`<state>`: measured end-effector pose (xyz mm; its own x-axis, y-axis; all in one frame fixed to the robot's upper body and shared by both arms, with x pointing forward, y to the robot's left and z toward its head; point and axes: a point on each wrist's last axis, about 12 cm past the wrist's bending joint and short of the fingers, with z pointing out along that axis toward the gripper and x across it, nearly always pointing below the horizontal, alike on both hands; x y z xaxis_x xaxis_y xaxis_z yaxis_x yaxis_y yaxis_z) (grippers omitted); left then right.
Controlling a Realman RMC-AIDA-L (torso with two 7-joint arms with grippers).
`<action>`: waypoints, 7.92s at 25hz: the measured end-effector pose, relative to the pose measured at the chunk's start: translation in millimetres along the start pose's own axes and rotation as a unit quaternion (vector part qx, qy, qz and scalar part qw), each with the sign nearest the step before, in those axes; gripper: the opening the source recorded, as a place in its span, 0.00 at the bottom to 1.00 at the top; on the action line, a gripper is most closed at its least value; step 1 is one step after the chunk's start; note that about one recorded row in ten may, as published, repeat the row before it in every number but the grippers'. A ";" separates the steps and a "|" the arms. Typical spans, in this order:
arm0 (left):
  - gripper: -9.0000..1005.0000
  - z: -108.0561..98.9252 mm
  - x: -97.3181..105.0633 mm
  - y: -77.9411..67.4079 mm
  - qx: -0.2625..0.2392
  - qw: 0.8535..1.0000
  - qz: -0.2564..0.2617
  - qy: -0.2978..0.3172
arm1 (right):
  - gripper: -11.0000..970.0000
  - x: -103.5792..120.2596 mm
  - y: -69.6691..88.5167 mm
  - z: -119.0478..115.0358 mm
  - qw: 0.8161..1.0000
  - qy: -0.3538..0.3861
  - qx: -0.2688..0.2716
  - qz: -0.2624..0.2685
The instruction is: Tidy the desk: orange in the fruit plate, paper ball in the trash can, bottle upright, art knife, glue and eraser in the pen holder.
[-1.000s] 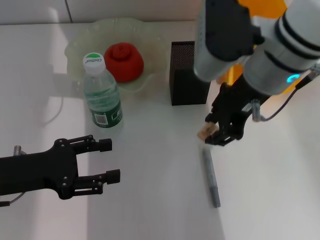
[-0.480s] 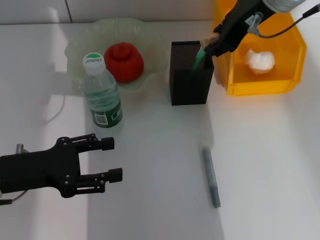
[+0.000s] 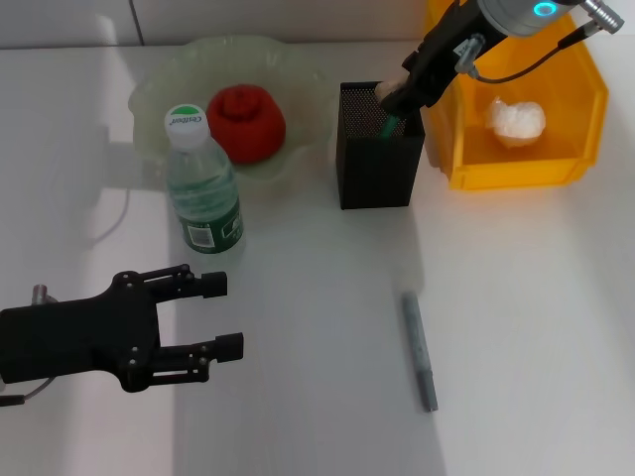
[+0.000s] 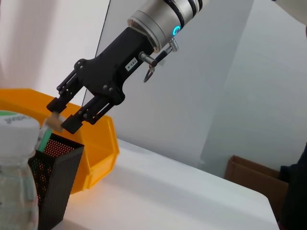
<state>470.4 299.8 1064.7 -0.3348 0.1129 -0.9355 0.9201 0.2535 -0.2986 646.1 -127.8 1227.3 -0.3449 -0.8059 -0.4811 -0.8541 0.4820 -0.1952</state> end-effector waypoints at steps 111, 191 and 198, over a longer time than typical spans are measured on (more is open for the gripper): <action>0.78 1.6 0.1 -2.2 0.006 1.000 0.001 -0.004 | 0.08 59.7 92.4 60.9 0.974 0.143 -0.084 0.154; 0.78 7.3 -2.9 -1.4 0.010 1.000 0.010 -0.010 | 0.15 87.7 41.0 -50.0 0.894 -0.373 0.018 0.247; 0.78 7.7 -3.9 -0.8 0.008 1.000 0.009 -0.014 | 0.15 104.5 33.4 26.2 0.846 -0.415 0.005 0.334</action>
<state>472.5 291.8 1067.2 -0.3130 0.0911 -0.9454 0.9291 0.2358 -0.2849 591.7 -186.9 1148.2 -0.3546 0.1640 -0.9205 -0.5718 0.7409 0.3523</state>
